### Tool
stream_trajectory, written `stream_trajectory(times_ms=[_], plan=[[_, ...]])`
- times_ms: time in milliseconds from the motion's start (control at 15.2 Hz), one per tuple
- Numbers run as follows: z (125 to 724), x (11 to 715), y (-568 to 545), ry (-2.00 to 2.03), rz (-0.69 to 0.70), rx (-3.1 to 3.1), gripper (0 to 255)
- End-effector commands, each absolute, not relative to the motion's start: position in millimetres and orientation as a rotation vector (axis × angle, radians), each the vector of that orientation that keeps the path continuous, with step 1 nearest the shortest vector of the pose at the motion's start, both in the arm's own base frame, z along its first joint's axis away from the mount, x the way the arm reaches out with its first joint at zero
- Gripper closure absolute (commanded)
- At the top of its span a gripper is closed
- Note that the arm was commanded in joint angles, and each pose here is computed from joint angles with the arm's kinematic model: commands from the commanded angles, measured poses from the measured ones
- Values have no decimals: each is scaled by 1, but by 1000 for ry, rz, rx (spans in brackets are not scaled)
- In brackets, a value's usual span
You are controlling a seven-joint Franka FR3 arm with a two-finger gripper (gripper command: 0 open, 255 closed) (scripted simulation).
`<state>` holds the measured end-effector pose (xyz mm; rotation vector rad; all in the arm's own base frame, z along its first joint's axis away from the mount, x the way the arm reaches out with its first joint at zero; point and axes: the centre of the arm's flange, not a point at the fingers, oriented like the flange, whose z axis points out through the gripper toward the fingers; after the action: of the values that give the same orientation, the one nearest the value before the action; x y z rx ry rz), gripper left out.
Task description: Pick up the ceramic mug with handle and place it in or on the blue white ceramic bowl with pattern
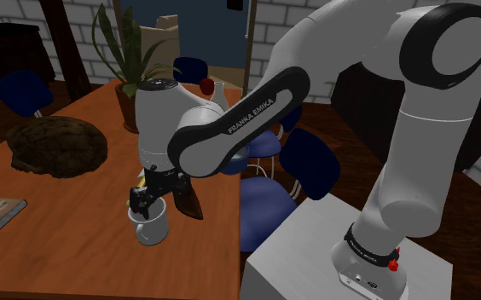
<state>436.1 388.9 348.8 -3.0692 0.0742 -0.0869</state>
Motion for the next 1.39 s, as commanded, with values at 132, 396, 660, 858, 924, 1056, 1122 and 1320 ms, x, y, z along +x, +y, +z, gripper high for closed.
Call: stream_trajectory(times_ms=[132, 396, 660, 858, 924, 1056, 1122, 1320], plan=[[349, 436, 389, 74, -87, -3069, 255], [349, 436, 389, 74, -87, -3069, 255], [349, 436, 389, 74, -87, -3069, 255], [365, 436, 389, 74, -87, -3069, 255], [370, 436, 389, 74, -87, -3069, 255], [380, 436, 389, 74, -87, -3069, 255], [386, 436, 389, 74, -87, -3069, 255], [402, 436, 389, 74, -87, -3069, 255]])
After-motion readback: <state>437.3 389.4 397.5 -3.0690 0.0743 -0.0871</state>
